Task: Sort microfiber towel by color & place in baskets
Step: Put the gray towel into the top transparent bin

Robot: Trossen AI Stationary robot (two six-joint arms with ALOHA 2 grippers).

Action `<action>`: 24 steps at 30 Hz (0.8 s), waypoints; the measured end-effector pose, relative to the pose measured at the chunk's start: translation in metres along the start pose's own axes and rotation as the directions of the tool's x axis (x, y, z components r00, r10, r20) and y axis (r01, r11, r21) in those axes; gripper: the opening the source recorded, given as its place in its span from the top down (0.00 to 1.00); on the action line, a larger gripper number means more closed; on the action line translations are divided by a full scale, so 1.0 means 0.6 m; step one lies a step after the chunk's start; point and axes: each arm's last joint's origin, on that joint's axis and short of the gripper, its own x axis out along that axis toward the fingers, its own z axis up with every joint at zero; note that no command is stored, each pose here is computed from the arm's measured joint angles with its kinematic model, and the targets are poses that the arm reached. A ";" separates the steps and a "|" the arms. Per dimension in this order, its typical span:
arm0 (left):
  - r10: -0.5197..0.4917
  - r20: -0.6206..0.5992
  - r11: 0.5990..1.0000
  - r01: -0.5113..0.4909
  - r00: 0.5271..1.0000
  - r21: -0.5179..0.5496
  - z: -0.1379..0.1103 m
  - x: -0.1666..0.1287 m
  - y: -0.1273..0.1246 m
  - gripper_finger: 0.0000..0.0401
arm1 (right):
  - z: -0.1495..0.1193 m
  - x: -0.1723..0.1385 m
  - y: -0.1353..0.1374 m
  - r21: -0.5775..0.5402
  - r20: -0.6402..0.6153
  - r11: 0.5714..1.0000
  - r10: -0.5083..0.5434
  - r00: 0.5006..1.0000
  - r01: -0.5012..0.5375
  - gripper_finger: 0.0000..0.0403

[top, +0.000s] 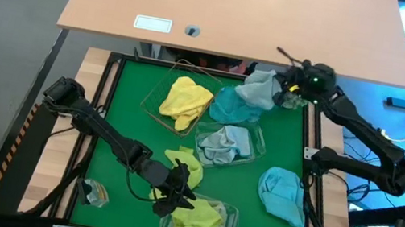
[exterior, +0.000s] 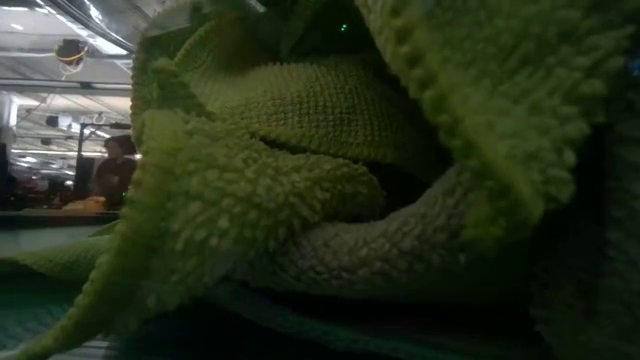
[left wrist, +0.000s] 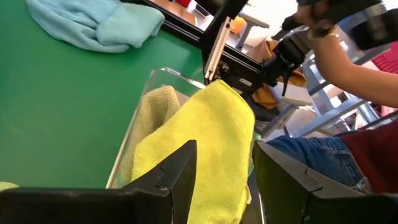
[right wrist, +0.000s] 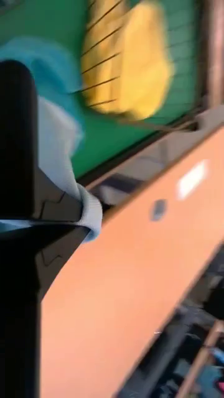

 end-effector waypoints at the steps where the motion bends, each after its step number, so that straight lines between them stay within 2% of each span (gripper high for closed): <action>1: 0.007 0.006 1.000 -0.007 1.000 0.000 0.000 0.000 0.000 0.62 | 0.012 -0.008 -0.002 0.004 0.034 1.000 0.008 0.999 -0.008 0.99; 7: 0.021 0.017 1.000 -0.021 1.000 0.000 0.001 0.000 0.001 0.62 | 0.082 -0.057 -0.015 0.034 0.225 0.996 0.076 0.971 -0.086 0.99; 16: 0.029 0.024 0.999 -0.030 0.999 0.036 0.001 0.000 0.002 0.62 | 0.166 -0.124 -0.029 0.022 0.428 0.977 0.183 0.885 -0.212 1.00; 20: 0.038 0.032 0.998 -0.039 0.999 0.051 0.002 0.000 0.002 0.62 | 0.188 -0.147 -0.029 0.019 0.485 0.951 0.260 0.835 -0.308 1.00; 24: 0.045 0.038 0.998 -0.047 0.998 0.052 0.002 0.000 0.002 0.62 | 0.197 -0.158 -0.026 0.002 0.509 0.905 0.365 0.780 -0.425 1.00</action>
